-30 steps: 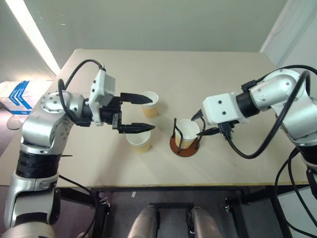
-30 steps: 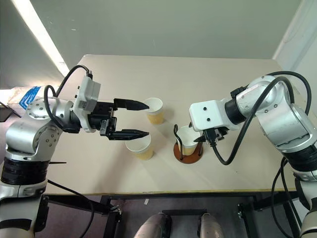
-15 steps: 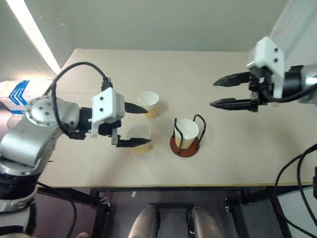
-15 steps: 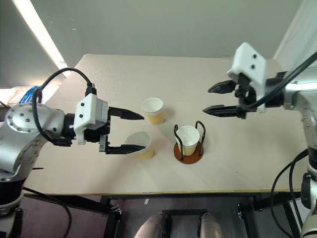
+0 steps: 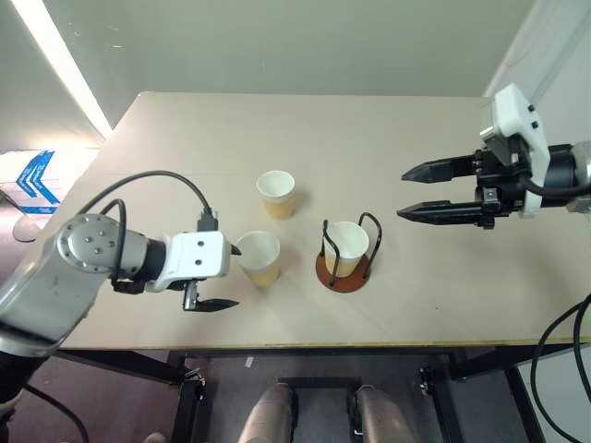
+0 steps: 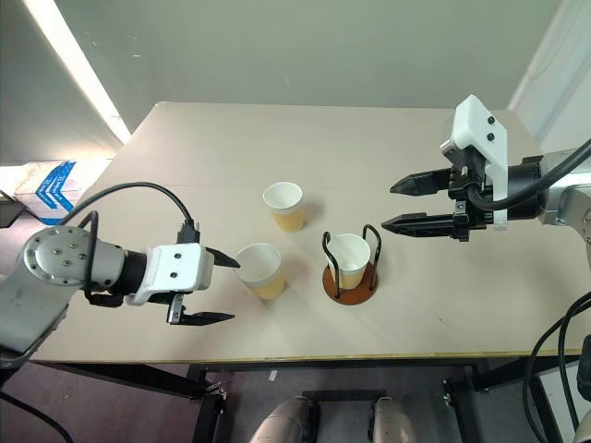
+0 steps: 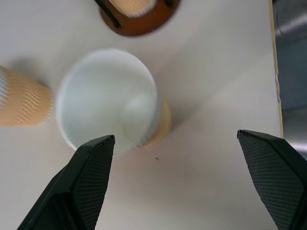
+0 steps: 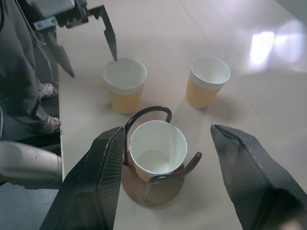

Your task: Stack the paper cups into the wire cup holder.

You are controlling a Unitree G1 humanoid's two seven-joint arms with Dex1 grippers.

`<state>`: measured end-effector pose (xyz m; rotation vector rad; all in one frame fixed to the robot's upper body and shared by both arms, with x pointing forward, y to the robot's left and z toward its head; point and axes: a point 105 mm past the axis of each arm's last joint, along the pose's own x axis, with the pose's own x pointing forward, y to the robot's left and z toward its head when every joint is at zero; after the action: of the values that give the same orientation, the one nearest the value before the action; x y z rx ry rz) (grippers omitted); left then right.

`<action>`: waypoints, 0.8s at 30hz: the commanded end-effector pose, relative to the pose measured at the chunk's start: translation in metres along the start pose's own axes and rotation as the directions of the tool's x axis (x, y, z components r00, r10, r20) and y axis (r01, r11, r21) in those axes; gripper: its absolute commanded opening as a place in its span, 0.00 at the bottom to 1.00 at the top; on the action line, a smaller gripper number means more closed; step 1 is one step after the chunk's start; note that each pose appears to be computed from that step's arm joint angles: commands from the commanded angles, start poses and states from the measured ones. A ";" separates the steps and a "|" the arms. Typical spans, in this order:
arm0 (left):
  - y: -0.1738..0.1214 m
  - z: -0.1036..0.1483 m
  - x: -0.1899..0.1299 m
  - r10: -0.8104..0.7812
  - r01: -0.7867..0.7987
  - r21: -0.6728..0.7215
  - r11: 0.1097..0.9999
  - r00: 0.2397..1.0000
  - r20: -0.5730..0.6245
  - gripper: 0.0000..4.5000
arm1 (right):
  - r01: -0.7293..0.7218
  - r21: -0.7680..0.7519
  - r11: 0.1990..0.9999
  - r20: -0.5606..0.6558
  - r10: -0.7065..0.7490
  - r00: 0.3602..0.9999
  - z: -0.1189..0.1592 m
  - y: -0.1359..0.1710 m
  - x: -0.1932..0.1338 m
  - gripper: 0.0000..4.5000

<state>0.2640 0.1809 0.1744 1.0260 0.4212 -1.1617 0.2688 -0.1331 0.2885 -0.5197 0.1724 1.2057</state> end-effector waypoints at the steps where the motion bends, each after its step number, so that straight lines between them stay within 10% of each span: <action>1: 0.006 0.001 0.005 0.015 -0.015 0.066 0.998 1.000 -0.007 1.00 | 0.026 -0.053 0.998 0.019 -0.025 1.000 0.013 0.001 -0.007 0.67; 24: 0.021 0.018 0.019 -0.071 0.068 0.181 0.981 0.997 0.007 1.00 | 0.057 -0.026 0.998 0.020 -0.056 0.998 0.011 0.007 -0.010 0.67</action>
<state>0.2842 0.1588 0.1744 1.1320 0.3705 -1.2845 0.2620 -0.1341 0.2893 -0.5040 0.1746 1.1705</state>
